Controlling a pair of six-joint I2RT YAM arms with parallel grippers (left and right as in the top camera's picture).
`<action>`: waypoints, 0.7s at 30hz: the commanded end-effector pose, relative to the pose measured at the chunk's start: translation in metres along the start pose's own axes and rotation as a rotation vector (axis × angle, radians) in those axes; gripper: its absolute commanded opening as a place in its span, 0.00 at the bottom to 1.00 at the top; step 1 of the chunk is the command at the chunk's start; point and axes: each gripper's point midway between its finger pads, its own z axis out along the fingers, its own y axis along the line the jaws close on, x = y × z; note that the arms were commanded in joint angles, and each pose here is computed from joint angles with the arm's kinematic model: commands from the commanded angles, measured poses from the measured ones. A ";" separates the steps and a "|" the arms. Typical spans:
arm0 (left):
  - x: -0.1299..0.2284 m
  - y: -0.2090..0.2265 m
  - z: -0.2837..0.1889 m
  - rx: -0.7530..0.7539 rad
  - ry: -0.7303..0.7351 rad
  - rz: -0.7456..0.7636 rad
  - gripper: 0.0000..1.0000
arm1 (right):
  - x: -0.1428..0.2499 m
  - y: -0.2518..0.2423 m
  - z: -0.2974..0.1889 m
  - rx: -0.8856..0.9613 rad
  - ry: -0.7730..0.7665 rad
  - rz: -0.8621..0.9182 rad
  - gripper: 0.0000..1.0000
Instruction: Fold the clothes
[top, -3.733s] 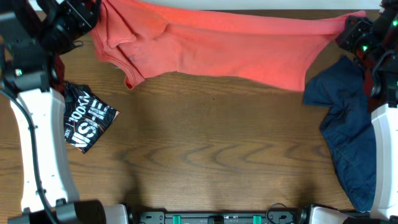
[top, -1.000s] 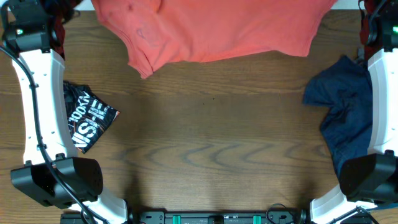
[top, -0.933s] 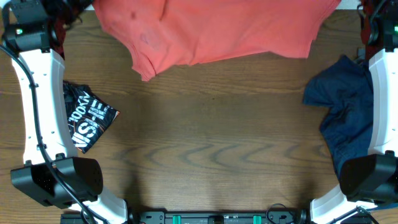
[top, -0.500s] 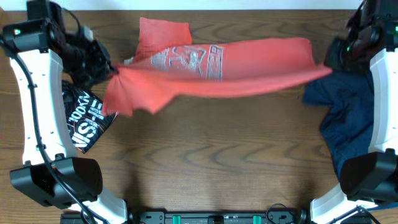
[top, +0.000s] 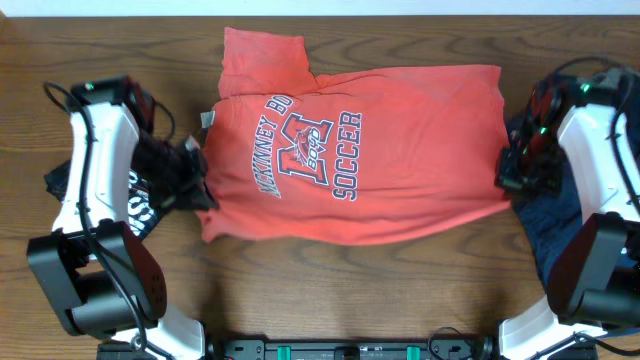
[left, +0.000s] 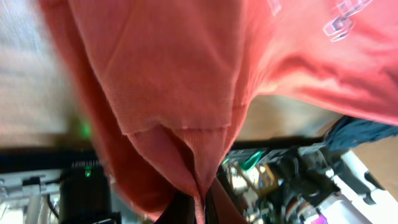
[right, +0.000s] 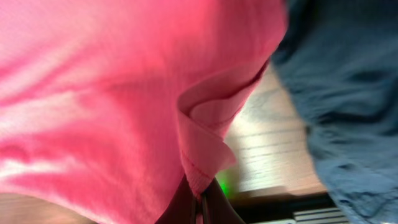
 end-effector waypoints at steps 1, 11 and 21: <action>0.023 0.013 0.011 -0.026 0.002 0.006 0.06 | 0.020 -0.003 0.005 -0.031 -0.012 0.019 0.01; 0.071 0.056 0.010 -0.193 -0.208 -0.142 0.06 | 0.060 -0.011 -0.001 -0.049 -0.122 0.086 0.01; 0.073 0.057 -0.004 -0.195 -0.356 -0.139 0.06 | 0.066 -0.017 -0.016 -0.037 -0.213 0.104 0.01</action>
